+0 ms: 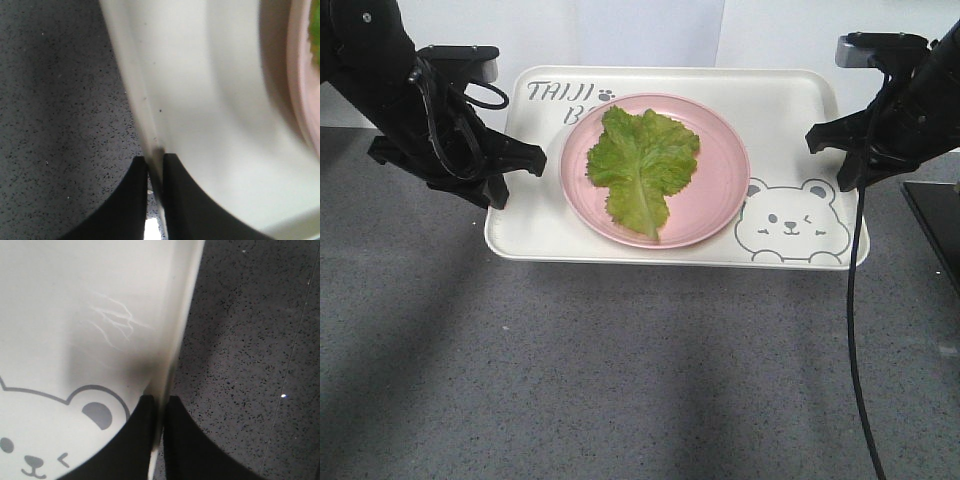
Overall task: Transfer vegetables to tray and serve
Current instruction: 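Drive the base forward over the grey counter holding the tray level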
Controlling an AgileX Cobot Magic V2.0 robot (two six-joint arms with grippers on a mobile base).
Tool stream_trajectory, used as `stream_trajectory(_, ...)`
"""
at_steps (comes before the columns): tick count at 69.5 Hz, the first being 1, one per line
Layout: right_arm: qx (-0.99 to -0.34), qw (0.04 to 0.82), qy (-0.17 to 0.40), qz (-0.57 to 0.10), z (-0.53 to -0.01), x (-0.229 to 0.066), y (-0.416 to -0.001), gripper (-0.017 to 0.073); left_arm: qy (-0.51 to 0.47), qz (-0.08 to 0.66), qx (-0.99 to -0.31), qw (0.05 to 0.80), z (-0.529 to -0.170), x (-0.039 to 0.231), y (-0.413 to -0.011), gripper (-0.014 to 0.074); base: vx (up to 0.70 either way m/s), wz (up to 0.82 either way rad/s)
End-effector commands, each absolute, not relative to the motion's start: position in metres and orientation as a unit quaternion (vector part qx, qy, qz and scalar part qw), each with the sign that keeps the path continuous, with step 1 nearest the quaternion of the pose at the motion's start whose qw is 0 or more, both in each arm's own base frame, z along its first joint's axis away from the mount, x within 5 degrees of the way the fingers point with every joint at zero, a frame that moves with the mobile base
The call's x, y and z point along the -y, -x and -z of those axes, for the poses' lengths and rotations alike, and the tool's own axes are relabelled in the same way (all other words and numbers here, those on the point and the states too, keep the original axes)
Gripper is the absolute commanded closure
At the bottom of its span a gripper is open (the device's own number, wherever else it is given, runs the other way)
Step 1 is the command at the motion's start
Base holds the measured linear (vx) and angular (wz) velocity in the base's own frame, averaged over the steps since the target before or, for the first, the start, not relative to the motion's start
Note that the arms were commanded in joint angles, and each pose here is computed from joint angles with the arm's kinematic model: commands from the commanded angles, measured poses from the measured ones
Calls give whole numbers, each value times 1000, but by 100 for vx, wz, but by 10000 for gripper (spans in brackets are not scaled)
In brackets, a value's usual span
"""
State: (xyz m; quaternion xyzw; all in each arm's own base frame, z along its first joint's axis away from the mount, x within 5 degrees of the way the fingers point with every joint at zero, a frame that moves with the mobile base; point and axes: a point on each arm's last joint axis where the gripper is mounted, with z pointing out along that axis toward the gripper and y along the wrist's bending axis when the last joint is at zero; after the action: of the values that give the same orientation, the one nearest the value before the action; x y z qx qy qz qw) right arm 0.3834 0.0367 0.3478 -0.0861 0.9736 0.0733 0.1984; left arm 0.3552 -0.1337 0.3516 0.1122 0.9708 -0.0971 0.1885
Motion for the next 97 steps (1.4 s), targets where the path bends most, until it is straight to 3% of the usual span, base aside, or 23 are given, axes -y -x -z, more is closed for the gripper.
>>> stream_trajectory(1,-957,227,114,-139,-378,-55,-366,564,-124,192,-939,258,-390,153,-342,599,0,0)
stream_trajectory(97,-957,227,114,-139,-378,-55,-366,564,-124,192,-939,259,-390,153,-342,599,0,-3)
